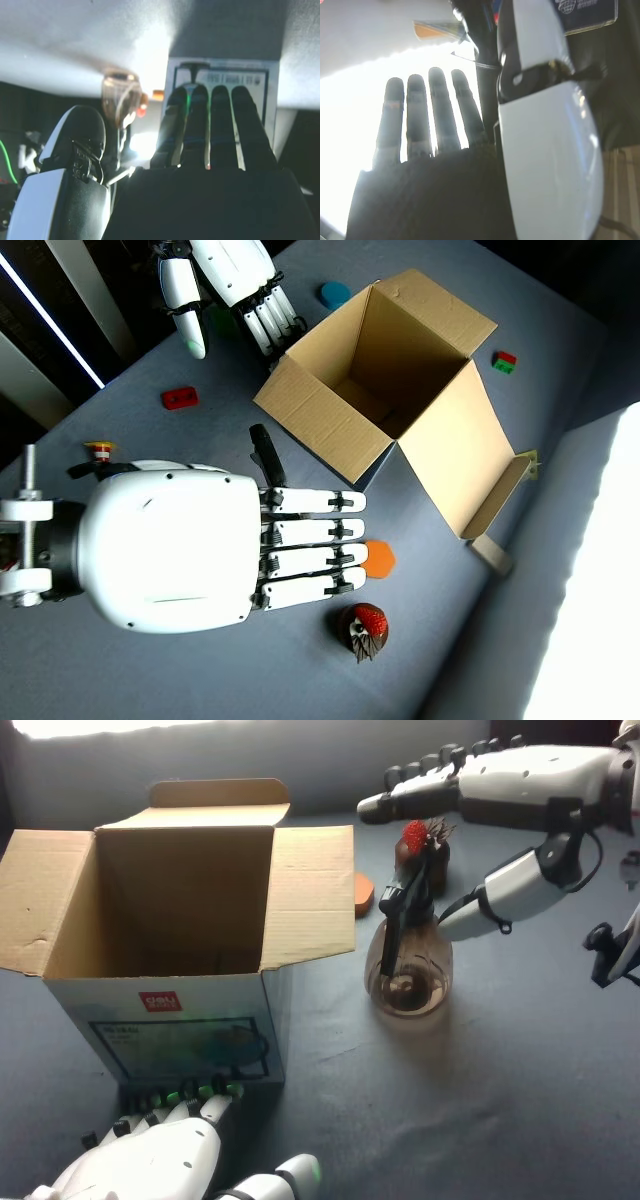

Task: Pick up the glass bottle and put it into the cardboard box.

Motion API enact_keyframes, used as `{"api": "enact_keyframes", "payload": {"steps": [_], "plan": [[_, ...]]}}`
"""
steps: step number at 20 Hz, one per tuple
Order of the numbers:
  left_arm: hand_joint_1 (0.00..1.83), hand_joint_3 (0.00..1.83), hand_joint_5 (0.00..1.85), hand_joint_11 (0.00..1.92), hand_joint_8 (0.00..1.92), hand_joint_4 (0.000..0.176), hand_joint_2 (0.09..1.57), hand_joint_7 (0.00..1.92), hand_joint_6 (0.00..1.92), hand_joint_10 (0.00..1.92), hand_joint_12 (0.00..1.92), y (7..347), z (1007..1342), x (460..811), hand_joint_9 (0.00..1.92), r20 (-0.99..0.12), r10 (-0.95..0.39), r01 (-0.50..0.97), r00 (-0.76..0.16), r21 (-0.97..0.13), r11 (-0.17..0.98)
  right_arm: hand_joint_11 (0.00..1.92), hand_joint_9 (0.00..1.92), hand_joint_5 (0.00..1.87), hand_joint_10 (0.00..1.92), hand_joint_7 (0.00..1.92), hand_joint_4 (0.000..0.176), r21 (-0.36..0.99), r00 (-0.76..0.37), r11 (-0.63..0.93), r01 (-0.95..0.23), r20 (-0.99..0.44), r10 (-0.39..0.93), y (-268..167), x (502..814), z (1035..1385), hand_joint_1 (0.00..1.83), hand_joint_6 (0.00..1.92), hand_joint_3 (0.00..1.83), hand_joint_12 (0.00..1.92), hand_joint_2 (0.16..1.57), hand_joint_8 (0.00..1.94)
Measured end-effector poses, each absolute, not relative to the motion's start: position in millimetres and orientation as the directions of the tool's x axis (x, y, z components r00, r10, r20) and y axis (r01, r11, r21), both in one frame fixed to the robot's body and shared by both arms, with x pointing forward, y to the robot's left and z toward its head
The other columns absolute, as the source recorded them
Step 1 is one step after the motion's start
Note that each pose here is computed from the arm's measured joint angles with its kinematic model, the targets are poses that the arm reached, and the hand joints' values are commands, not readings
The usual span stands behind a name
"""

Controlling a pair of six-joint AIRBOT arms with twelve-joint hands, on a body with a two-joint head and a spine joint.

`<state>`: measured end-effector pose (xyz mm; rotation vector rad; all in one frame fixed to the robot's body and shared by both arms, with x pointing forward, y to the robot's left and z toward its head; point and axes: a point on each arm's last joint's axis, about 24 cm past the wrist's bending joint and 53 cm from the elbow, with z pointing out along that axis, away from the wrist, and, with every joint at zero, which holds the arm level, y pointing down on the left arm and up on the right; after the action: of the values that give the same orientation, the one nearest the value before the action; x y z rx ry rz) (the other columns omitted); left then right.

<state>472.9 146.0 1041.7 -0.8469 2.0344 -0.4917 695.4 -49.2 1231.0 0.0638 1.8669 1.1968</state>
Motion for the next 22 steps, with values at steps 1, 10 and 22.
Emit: {"api": "enact_keyframes", "payload": {"steps": [1, 10, 22], "plan": [[0.04, 0.00, 0.09, 0.00, 0.00, 0.009, 1.25, 0.06, 0.00, 0.00, 0.01, 144, 1043, 476, 0.04, -0.569, -0.714, -0.364, -0.408, -0.616, 0.699, 0.00, 0.13, 0.20, 0.00, 0.21, 0.000, 0.749, -0.605, 0.536, -0.389, -0.647, 0.465, -48, 696, 1227, 1.09, 0.00, 0.00, 0.30, 0.97, 0.00], [0.03, 0.00, 0.09, 0.00, 0.00, 0.008, 1.25, 0.05, 0.00, 0.00, 0.01, 144, 1052, 484, 0.03, -0.594, -0.700, -0.322, -0.397, -0.624, 0.712, 0.00, 0.13, 0.20, 0.00, 0.21, 0.000, 0.745, -0.615, 0.551, -0.375, -0.645, 0.453, -39, 702, 1214, 1.08, 0.01, 0.00, 0.30, 0.97, 0.00], [0.02, 0.00, 0.09, 0.00, 0.00, 0.006, 1.26, 0.05, 0.00, 0.00, 0.00, 153, 1053, 481, 0.03, -0.601, -0.689, -0.319, -0.405, -0.613, 0.723, 0.00, 0.11, 0.19, 0.00, 0.19, 0.000, 0.731, -0.616, 0.568, -0.377, -0.656, 0.436, -36, 706, 1204, 1.04, 0.00, 0.01, 0.15, 0.99, 0.00]]}}
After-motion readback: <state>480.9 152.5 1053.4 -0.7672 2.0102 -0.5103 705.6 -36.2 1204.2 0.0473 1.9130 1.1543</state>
